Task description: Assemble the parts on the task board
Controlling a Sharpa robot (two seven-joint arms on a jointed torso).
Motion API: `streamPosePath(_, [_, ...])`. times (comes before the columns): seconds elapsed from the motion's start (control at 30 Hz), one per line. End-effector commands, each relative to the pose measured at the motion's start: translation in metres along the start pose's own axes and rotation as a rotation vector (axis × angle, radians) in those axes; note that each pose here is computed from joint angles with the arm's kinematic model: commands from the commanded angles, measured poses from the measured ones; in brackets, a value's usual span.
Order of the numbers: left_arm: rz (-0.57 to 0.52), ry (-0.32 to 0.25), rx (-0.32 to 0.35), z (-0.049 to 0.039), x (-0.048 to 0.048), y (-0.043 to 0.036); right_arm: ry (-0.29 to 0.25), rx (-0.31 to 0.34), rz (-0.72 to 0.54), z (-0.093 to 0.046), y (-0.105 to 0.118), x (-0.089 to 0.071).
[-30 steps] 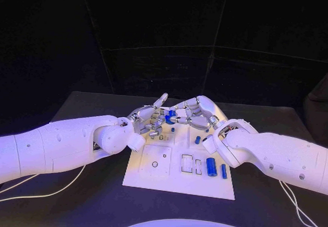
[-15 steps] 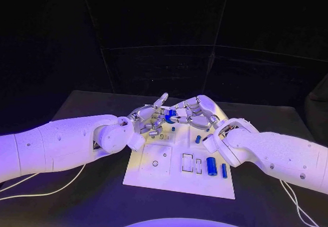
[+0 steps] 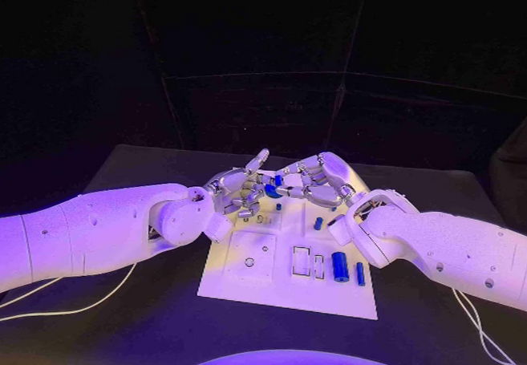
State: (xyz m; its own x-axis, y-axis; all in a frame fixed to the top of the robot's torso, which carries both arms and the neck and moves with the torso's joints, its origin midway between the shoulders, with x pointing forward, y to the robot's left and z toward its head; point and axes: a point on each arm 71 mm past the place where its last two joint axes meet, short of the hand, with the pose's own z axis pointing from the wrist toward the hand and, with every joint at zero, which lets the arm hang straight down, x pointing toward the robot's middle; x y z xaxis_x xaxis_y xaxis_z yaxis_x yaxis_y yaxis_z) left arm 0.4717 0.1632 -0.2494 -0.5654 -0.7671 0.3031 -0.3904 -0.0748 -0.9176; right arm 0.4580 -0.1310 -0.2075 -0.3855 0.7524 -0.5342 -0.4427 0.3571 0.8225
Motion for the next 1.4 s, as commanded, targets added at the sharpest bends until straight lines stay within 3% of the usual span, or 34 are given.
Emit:
streamPosePath(0.03, [0.001,0.015,0.005,0.0001,0.0014,-0.0020,0.002,0.005,-0.004,-0.0003,-0.0006,-0.0010])
streamPosePath(1.4, [0.003,-0.002,0.006,-0.0028,-0.0045,-0.0026,-0.012,0.023,-0.016,-0.0021,-0.0054,-0.0064])
